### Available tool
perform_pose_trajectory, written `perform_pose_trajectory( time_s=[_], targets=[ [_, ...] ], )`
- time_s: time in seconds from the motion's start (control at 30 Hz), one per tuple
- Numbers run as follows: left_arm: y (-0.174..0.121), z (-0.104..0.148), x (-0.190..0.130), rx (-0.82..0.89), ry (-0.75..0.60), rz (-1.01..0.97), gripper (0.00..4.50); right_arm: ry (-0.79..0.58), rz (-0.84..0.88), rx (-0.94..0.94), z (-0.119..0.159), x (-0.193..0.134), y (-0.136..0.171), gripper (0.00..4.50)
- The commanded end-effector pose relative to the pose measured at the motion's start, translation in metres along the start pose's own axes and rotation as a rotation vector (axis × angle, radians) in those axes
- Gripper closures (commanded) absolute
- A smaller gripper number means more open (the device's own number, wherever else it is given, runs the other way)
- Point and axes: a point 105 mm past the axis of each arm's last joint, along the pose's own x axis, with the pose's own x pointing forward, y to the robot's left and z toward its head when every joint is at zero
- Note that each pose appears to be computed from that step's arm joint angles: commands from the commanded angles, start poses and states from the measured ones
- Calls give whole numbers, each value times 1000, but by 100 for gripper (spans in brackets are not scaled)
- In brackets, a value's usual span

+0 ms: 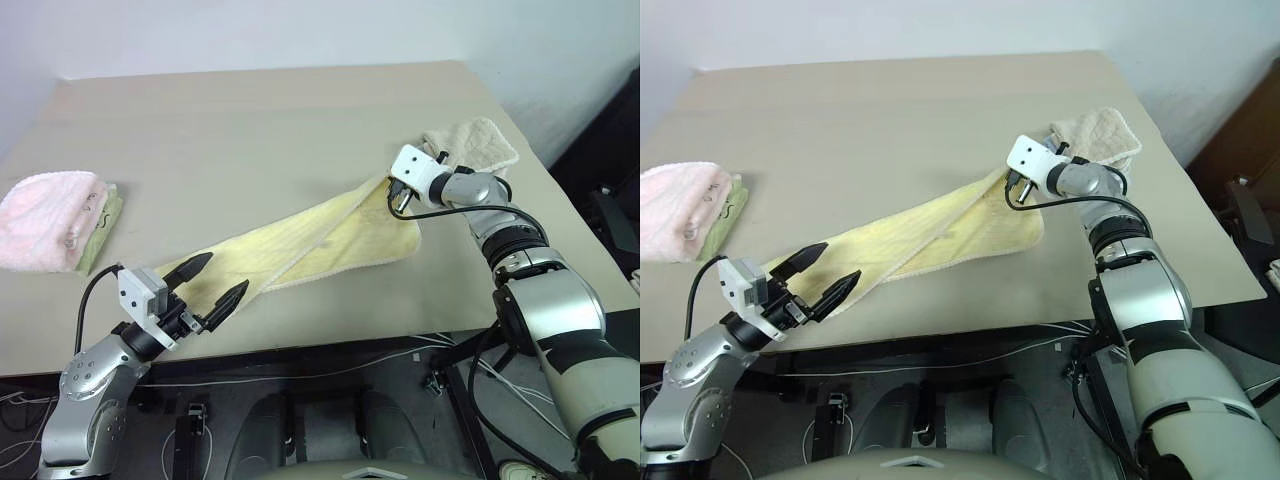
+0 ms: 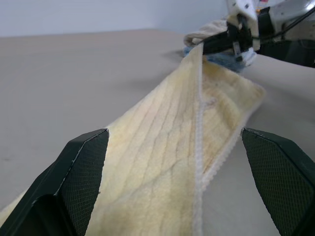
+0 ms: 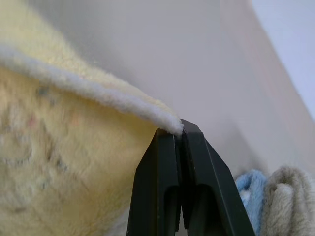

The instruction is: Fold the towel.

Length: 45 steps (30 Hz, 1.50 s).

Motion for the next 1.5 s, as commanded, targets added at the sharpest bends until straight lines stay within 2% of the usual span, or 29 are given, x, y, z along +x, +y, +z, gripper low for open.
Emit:
perform_pose_trajectory(
  time_s=[0.03, 0.23, 0.43, 0.53, 0.8, 1.07, 1.27, 1.5],
  targets=[
    [3, 3, -4, 34, -4, 8, 0, -119, -137, -22, 35, -12, -43, 448],
    [-5, -7, -9, 51, 24, -8, 0, -217, -184, 4, 59, -22, -58, 448],
    [1, -11, -12, 109, 41, -1, 0, -250, -225, 24, 70, -30, -62, 448],
    [7, -19, -8, 170, 98, -9, 0, -287, -231, 15, 82, -35, -63, 448],
    [5, -33, -2, 256, 138, -25, 0, -271, -323, 70, 77, -39, -73, 448],
    [-17, -19, 0, 350, 161, -172, 0, -287, -349, 94, 77, -38, -71, 448],
    [-30, -26, 17, 354, 230, -230, 0, -302, -340, 91, 83, -36, -66, 448],
    [-30, -21, 19, 345, 275, -234, 0, -404, -335, 120, 114, -51, -77, 448]
  ],
)
